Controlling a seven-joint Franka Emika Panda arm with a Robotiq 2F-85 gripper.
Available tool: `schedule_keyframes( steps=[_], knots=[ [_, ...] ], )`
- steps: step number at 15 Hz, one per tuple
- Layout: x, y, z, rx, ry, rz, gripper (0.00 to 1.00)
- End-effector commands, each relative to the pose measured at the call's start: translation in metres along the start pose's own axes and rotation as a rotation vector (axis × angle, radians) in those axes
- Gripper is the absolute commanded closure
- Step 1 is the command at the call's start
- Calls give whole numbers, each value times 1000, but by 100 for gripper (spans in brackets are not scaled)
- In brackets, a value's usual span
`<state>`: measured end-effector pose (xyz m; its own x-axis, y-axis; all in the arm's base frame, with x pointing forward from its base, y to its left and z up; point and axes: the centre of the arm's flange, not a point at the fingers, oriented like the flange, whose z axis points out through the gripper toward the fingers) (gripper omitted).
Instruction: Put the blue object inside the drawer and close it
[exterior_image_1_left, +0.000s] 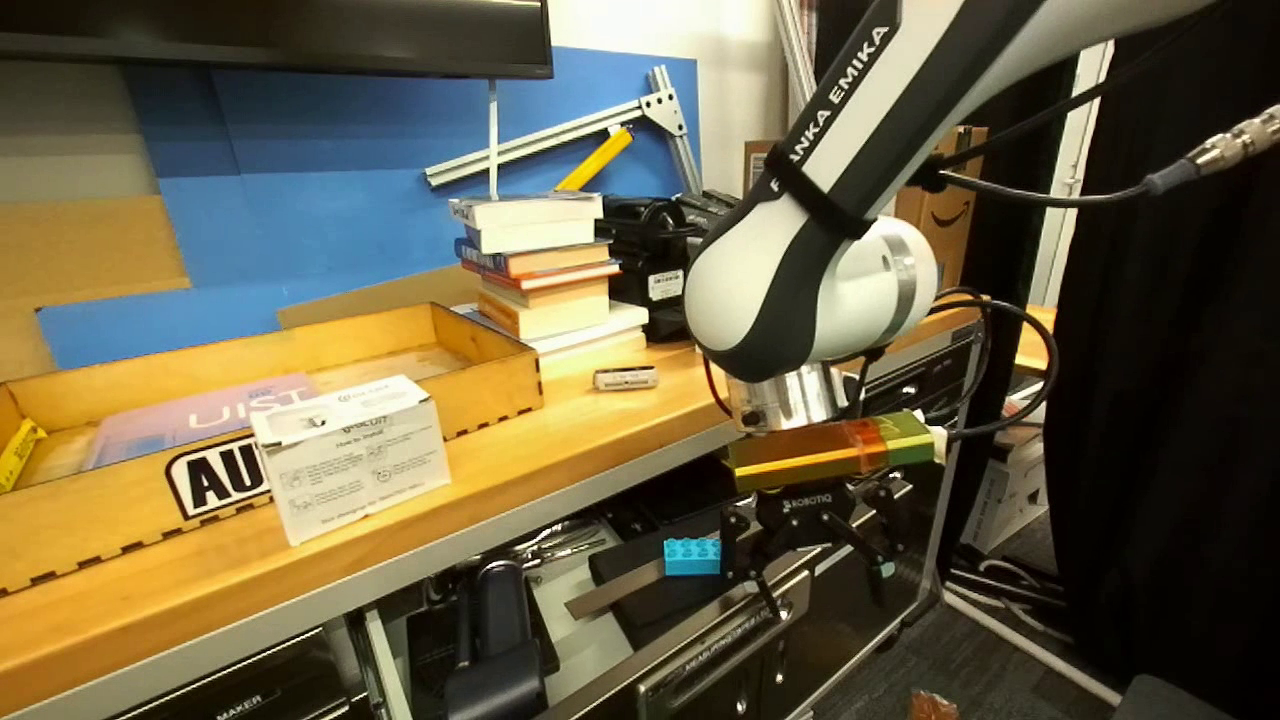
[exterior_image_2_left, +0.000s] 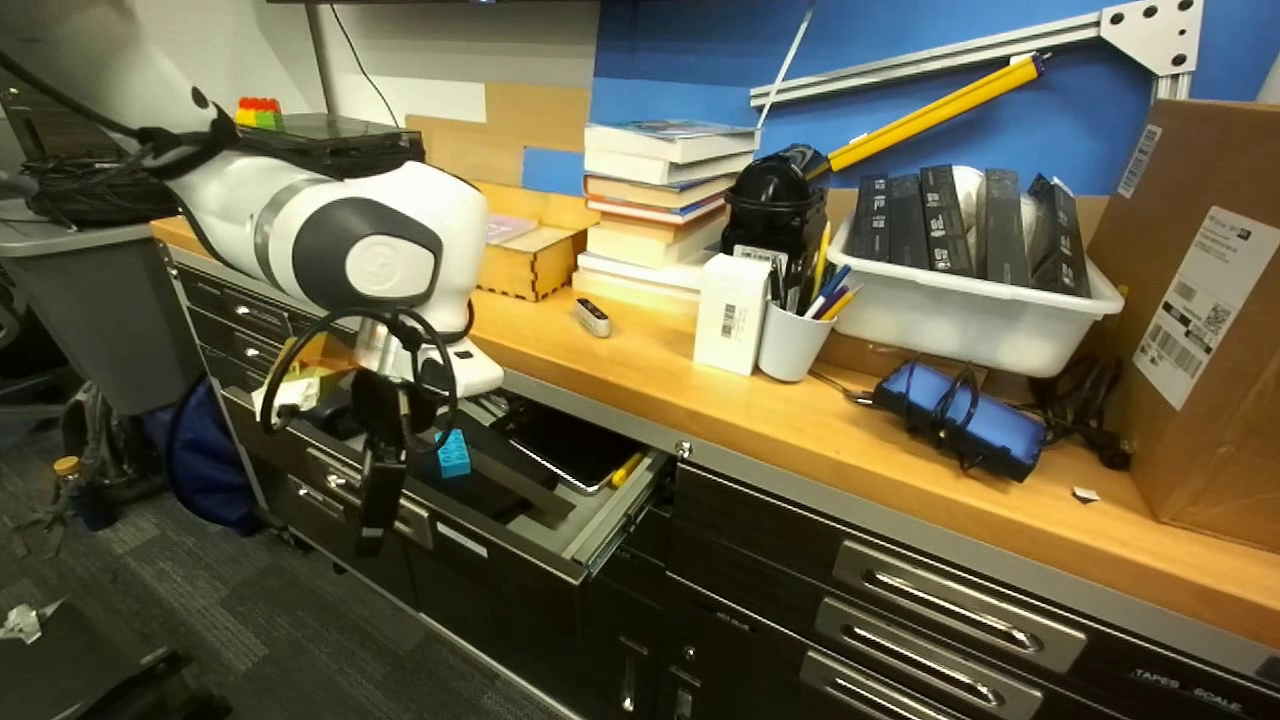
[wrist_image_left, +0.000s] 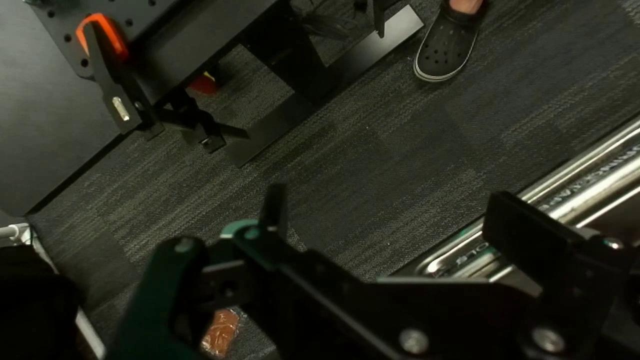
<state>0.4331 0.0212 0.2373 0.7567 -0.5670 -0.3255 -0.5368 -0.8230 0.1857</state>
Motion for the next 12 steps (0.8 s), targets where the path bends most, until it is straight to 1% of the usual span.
schedule_keyframes(
  steps=[1, 5, 12],
  knots=[
    [19, -17, 0, 2, 51, 23, 0],
    [36, -37, -14, 12, 115, 29, 0],
    [82, -86, -43, 27, 223, 52, 0]
  ],
)
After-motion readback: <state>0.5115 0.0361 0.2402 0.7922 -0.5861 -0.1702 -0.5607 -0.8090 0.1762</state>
